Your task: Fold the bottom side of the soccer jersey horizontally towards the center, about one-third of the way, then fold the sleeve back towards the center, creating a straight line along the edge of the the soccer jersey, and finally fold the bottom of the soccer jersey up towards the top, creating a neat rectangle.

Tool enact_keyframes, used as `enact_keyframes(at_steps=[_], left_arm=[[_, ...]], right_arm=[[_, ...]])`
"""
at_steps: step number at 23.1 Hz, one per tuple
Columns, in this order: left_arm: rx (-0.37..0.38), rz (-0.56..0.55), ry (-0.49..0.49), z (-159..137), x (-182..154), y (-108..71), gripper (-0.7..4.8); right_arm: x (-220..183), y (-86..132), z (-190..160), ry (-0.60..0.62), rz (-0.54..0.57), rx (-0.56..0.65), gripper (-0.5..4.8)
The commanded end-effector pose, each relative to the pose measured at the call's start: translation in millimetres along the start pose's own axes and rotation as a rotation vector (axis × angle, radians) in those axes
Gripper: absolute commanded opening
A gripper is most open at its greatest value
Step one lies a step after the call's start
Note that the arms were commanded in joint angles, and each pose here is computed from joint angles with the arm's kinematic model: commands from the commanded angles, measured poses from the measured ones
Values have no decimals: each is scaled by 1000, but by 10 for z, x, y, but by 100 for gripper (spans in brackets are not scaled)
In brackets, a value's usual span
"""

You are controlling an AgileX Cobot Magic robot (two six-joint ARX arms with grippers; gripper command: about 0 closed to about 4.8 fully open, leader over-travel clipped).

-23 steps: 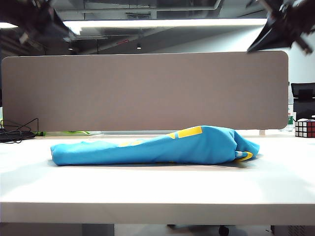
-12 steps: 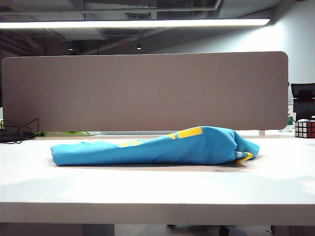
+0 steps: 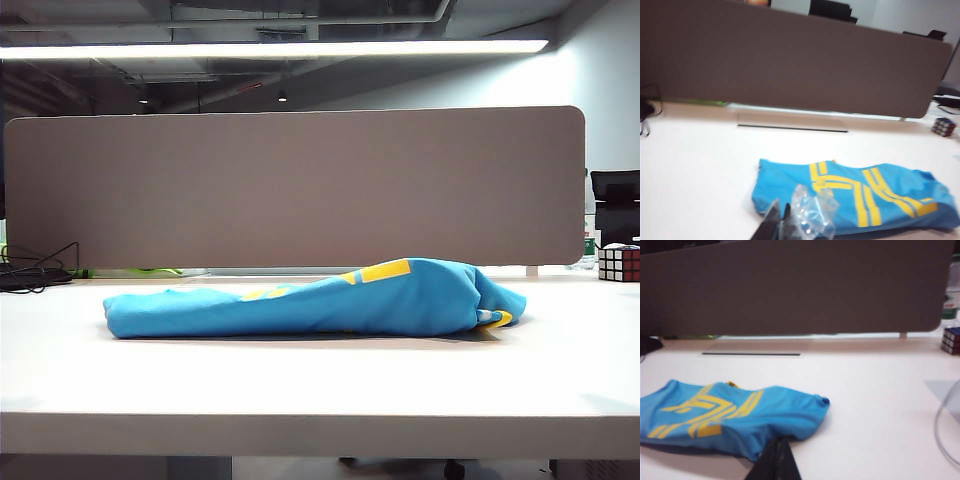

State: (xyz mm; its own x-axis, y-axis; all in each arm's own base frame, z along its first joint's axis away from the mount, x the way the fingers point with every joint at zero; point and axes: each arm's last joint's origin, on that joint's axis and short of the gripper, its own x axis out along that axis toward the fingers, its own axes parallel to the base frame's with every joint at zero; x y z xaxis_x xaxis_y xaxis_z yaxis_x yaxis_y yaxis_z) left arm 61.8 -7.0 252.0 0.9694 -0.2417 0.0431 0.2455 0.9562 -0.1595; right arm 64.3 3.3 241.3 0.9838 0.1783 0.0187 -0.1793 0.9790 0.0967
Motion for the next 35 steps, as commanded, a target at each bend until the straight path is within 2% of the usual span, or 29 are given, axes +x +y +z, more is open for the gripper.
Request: enact_keyframes(at_steps=[1, 3, 6, 8, 11, 14, 18, 20, 24, 35], left_arm=[[-3, 1, 19, -152, 72, 44, -6], [-6, 4, 31, -238, 107, 69, -6], [-58, 3, 25, -415, 187, 119, -6], [-48, -3, -5, -481, 222, 139, -6], [-24, 5, -53, -551, 256, 165, -6], [42, 8, -107, -606, 280, 184, -6], [107, 2, -166, -650, 293, 195, -6], [113, 1, -184, -635, 290, 192, -6], [108, 0, -178, -641, 291, 193, -6], [98, 5, -137, -680, 298, 201, -6]], right_arm=[[74, -68, -149, 49, -120, 16, -1], [109, -96, -221, 48, -167, 20, -2], [169, -156, -398, 51, -258, 18, -1], [205, -176, -493, 50, -267, 17, -1], [261, -204, -640, 26, -260, 8, -1], [300, -220, -739, -25, -245, 3, -1], [305, -200, -717, -46, -179, -29, -1], [304, -186, -669, -94, -144, -37, -1], [301, -184, -642, -120, -144, -41, -1], [301, -184, -646, -116, -143, -40, -1]])
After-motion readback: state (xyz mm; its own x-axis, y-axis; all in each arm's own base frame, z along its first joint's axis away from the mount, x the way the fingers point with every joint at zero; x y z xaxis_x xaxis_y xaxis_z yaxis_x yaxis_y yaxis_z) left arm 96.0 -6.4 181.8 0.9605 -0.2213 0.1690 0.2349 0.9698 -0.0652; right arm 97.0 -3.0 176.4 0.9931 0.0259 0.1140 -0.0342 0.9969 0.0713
